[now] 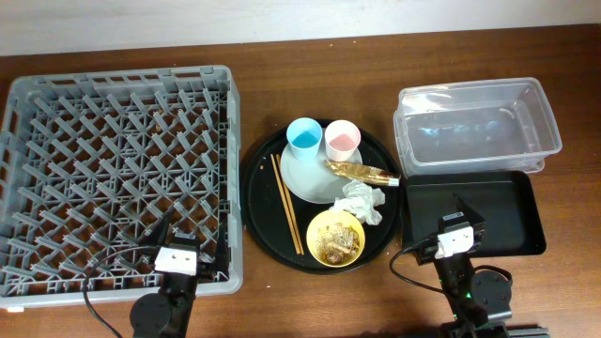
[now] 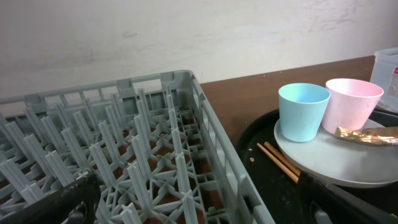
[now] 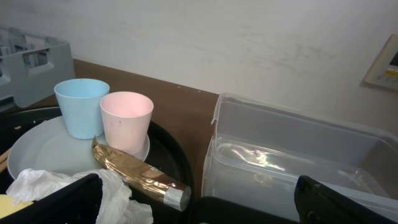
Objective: Sort waste into correct bins and load items into the dishwasher rack
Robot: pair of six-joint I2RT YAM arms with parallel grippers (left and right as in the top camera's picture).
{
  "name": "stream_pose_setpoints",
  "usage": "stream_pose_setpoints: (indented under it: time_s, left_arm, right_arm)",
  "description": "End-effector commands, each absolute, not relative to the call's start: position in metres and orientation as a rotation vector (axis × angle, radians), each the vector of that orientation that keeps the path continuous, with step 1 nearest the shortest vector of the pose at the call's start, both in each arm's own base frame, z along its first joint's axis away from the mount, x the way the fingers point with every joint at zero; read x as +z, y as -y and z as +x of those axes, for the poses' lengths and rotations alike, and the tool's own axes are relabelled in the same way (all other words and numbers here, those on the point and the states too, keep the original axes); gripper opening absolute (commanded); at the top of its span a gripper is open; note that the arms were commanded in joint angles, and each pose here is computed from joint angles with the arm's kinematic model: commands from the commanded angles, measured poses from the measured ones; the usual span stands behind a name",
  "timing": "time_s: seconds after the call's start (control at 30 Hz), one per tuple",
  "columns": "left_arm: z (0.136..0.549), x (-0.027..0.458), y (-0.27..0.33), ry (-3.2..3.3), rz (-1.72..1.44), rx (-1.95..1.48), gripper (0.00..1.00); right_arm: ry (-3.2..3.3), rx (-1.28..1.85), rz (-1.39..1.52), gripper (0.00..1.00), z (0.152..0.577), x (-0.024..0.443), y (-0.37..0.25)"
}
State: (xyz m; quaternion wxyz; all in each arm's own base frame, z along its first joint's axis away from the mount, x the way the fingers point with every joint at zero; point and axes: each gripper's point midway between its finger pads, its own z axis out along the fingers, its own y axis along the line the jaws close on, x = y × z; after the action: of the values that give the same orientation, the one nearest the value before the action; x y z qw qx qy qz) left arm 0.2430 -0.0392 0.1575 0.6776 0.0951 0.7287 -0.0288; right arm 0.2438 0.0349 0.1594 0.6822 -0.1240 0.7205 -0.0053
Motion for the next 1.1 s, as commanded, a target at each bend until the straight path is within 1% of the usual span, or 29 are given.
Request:
stream_pose_setpoints:
  time_s: [0.0, 0.2, 0.27, 0.3, 0.33, 0.43, 0.47, 0.53, 0.57, 0.6, 0.67, 0.7, 0.73, 0.8, 0.83, 0.87, 0.9, 0.93, 0.97, 1.0, 1.03, 1.07]
  left_arm:
    - [0.243, 0.156, 0.040, -1.635, 0.228, -0.053, 0.99]
    - [0.242, 0.157, 0.042, -1.633, 0.237, -0.063, 0.99]
    - [0.235, 0.174, 0.066, -1.572, 0.339, -0.188, 0.99]
    - [0.232, 0.186, 0.067, -1.566, 0.305, -0.230, 0.99]
    - [0.227, 0.209, 0.066, -1.528, 0.295, -0.236, 0.99]
    - [0.202, 0.301, 0.069, -1.481, 0.308, -0.273, 1.00]
    - [0.191, 0.346, 0.081, -1.516, 0.371, -0.339, 0.99]
    - [0.186, 0.404, 0.100, -1.578, 0.474, -0.440, 1.00]
    - [0.189, 0.434, 0.111, -1.632, 0.564, -0.476, 0.99]
    - [0.201, 0.459, 0.123, -1.757, 0.633, -0.552, 0.99]
    - [0.227, 0.472, 0.126, -1.898, 0.622, -0.591, 0.99]
    - [0.254, 0.475, 0.132, -1.957, 0.620, -0.622, 0.99]
    - [0.276, 0.471, 0.137, -1.982, 0.626, -0.646, 0.99]
    - [0.302, 0.446, 0.141, -2.069, 0.615, -0.673, 0.99]
    - [0.308, 0.424, 0.143, -2.166, 0.605, -0.705, 0.93]
    - [0.303, 0.390, 0.147, -2.337, 0.584, -0.765, 0.78]
    - [0.295, 0.366, 0.152, -2.460, 0.581, -0.809, 0.69]
    - [0.286, 0.329, 0.171, -2.608, 0.632, -0.868, 0.60]
    - [0.292, 0.284, 0.200, -2.706, 0.643, -0.868, 0.51]
    - [0.303, 0.233, 0.214, -2.816, 0.515, -0.693, 0.48]
    - [0.310, 0.195, 0.213, -2.886, 0.347, -0.511, 0.38]
    - [0.310, 0.150, 0.215, -2.911, 0.179, -0.339, 0.11]
  right_arm:
    - [-1.623, -0.013, -0.264, 0.99, 0.244, 0.157, -0.033]
    - [-1.623, -0.013, -0.264, 0.99, 0.244, 0.157, -0.033]
    - [-1.623, -0.013, -0.264, 0.99, 0.244, 0.157, -0.033]
    - [-1.623, -0.013, -0.264, 0.99, 0.244, 0.157, -0.033]
    - [-1.623, -0.013, -0.264, 0.99, 0.244, 0.157, -0.033]
    - [-1.623, -0.013, -0.264, 0.99, 0.244, 0.157, -0.033]
    - [-1.623, -0.013, -0.264, 0.99, 0.244, 0.157, -0.033]
    - [-1.623, -0.013, -0.264, 0.98, 0.244, 0.157, -0.033]
    - [-1.623, -0.013, -0.264, 0.99, 0.244, 0.157, -0.033]
    - [-1.622, -0.013, -0.264, 0.99, 0.244, 0.157, -0.033]
    - [-1.623, -0.013, -0.264, 0.99, 0.244, 0.157, -0.033]
    - [-1.623, -0.013, -0.264, 0.99, 0.244, 0.157, -0.033]
    - [-1.623, -0.013, -0.264, 0.99, 0.244, 0.157, -0.033]
    - [-1.623, -0.013, -0.264, 0.99, 0.244, 0.157, -0.033]
    - [-1.623, -0.013, -0.264, 0.99, 0.244, 0.157, -0.033]
    - [-1.623, -0.013, -0.264, 0.99, 0.244, 0.157, -0.033]
    - [-1.623, -0.013, -0.264, 0.99, 0.244, 0.157, -0.033]
    - [-1.623, -0.013, -0.264, 0.99, 0.244, 0.157, -0.033]
    - [-1.623, -0.013, -0.264, 0.99, 0.244, 0.157, -0.033]
    - [-1.623, -0.013, -0.264, 0.99, 0.244, 0.157, -0.033]
    - [-1.623, -0.013, -0.264, 0.99, 0.244, 0.157, -0.033]
    - [-1.623, -0.013, -0.264, 0.99, 0.244, 0.157, -0.033]
